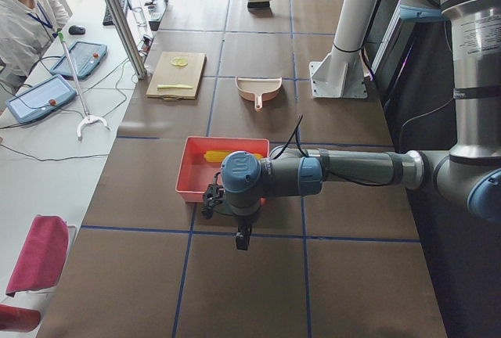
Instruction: Sweep and dump trash into bin
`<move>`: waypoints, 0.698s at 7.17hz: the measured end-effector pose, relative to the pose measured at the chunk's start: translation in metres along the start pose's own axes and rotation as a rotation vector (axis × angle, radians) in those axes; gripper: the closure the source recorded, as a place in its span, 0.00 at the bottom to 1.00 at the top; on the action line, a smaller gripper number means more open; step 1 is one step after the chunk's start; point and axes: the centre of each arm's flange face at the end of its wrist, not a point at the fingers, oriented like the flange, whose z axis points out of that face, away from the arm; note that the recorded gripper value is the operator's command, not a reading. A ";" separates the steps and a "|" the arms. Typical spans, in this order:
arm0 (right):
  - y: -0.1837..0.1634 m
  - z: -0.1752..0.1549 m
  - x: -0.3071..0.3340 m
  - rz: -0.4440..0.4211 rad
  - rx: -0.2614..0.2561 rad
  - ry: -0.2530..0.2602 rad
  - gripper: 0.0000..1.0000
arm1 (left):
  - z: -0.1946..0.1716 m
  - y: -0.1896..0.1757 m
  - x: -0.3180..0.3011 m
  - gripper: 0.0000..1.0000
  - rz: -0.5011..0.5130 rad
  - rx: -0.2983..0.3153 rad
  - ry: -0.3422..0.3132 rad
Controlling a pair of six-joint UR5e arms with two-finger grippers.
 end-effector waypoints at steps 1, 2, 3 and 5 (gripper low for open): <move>-0.009 -0.022 0.020 -0.015 0.025 0.007 0.00 | -0.001 -0.001 0.001 0.00 0.002 0.002 -0.001; -0.017 -0.047 0.044 -0.041 0.038 0.017 0.00 | -0.001 -0.002 0.002 0.00 0.004 0.003 -0.001; -0.018 -0.072 0.072 -0.062 0.040 0.027 0.00 | -0.002 -0.003 0.002 0.00 0.005 0.004 -0.001; 0.016 -0.077 0.126 -0.022 0.015 0.029 0.00 | -0.001 -0.004 0.001 0.00 0.005 0.003 -0.002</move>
